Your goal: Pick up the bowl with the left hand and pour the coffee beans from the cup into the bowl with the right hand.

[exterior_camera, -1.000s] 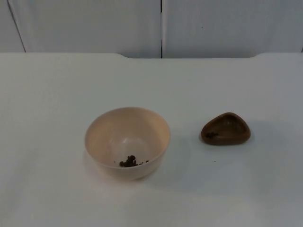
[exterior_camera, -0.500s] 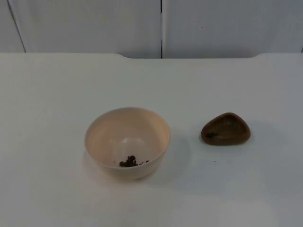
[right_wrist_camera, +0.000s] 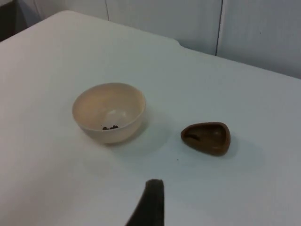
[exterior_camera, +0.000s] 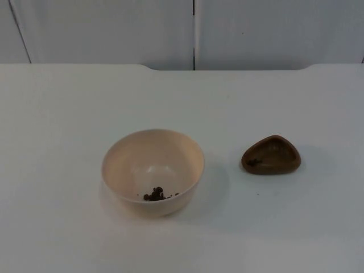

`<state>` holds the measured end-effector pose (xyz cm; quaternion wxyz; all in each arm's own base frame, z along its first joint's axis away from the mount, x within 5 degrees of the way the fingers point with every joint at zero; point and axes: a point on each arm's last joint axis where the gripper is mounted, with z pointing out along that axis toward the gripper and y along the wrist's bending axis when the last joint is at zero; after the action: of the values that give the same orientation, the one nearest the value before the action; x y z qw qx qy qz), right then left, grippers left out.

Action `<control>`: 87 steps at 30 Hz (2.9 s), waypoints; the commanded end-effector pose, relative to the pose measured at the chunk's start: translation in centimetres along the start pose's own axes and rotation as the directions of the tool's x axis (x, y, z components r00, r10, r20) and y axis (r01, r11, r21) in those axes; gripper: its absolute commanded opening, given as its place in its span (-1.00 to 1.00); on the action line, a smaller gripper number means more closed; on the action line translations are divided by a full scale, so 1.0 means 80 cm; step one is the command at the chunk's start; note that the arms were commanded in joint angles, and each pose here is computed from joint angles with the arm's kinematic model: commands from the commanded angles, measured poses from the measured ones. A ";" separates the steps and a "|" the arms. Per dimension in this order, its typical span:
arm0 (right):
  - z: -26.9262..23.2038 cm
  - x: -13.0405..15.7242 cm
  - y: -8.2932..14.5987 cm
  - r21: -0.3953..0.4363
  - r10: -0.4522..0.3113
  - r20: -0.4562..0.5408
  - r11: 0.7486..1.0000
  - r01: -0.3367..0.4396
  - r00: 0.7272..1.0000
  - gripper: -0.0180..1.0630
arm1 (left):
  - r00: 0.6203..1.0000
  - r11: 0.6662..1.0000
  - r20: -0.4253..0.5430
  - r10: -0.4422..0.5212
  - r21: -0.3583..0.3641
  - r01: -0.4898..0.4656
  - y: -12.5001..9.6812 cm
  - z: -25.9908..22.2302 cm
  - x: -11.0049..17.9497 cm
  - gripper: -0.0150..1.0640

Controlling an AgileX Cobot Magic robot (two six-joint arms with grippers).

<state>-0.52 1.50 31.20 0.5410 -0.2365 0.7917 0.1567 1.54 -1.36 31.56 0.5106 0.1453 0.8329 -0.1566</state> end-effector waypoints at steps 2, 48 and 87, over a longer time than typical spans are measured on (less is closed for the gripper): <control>-0.011 0.009 0.003 0.005 -0.015 0.014 1.000 0.015 1.000 0.48 | 0.999 1.000 0.040 0.022 -0.016 -0.022 0.002 -0.013 0.010 0.88; 0.003 0.041 -0.004 0.054 0.026 -0.097 0.998 -0.021 0.995 0.48 | 0.998 0.997 -0.042 0.039 -0.059 -0.042 0.011 -0.006 0.058 0.88; 0.003 0.042 -0.012 0.130 0.073 -0.098 0.990 -0.060 0.992 0.99 | 0.998 0.997 -0.045 0.039 -0.059 -0.042 0.011 -0.006 0.059 0.97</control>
<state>-0.87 0.15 28.03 0.5050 -0.1834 0.8354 0.1160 -0.52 0.12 27.55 0.4988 0.1521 0.8459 -0.1118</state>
